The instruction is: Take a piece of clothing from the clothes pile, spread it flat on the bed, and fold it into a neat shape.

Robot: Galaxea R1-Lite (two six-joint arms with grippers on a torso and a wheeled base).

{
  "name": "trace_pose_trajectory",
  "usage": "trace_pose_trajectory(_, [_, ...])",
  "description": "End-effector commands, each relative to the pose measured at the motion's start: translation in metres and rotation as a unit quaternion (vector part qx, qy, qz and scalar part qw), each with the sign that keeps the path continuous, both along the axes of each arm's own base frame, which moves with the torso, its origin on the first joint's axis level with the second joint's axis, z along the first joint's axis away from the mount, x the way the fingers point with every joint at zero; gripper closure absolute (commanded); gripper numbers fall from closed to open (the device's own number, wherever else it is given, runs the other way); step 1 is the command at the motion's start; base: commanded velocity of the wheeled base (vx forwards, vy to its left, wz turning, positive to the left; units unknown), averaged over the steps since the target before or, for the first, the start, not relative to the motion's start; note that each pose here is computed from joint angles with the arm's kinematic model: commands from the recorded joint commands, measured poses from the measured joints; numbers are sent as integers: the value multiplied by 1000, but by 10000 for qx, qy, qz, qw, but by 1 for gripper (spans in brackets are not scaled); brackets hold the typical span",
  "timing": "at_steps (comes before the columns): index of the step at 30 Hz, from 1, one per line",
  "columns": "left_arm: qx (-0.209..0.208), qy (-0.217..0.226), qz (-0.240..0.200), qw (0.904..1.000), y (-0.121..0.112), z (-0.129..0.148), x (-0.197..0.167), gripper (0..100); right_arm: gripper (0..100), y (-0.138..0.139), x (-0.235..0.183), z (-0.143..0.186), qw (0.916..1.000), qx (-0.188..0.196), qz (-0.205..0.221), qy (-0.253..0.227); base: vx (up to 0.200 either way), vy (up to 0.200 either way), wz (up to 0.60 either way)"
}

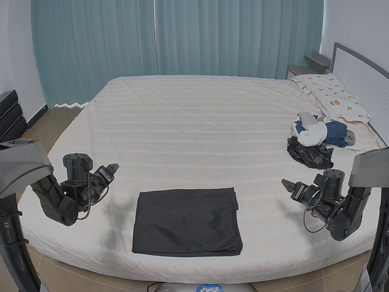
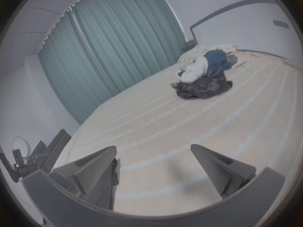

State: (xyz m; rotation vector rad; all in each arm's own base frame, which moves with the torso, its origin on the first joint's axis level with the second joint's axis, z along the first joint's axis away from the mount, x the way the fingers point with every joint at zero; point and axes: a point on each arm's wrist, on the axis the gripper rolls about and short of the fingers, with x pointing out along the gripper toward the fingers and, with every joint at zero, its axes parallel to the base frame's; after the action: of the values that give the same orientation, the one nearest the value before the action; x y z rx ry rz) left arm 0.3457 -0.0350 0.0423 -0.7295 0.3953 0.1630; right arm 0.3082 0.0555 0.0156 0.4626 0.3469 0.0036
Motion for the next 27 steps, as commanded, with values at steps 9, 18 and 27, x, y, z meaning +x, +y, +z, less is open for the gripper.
trace_pose_trajectory(9, [921,-1525,-226,9837,16,108,-128,0,0,-34,-122,93,9923,-333,-33,-1192,0,0,0])
trace_pose_trajectory(18, [1775,-1874,-337,9655,23,114,-196,0,0,-44,-160,123,9832,-672,-174,-1685,0,0,0])
trace_pose_trajectory(27, [2058,-1726,-222,9630,31,111,-264,0,0,-50,-254,114,9801,-1437,338,-1325,0,0,0])
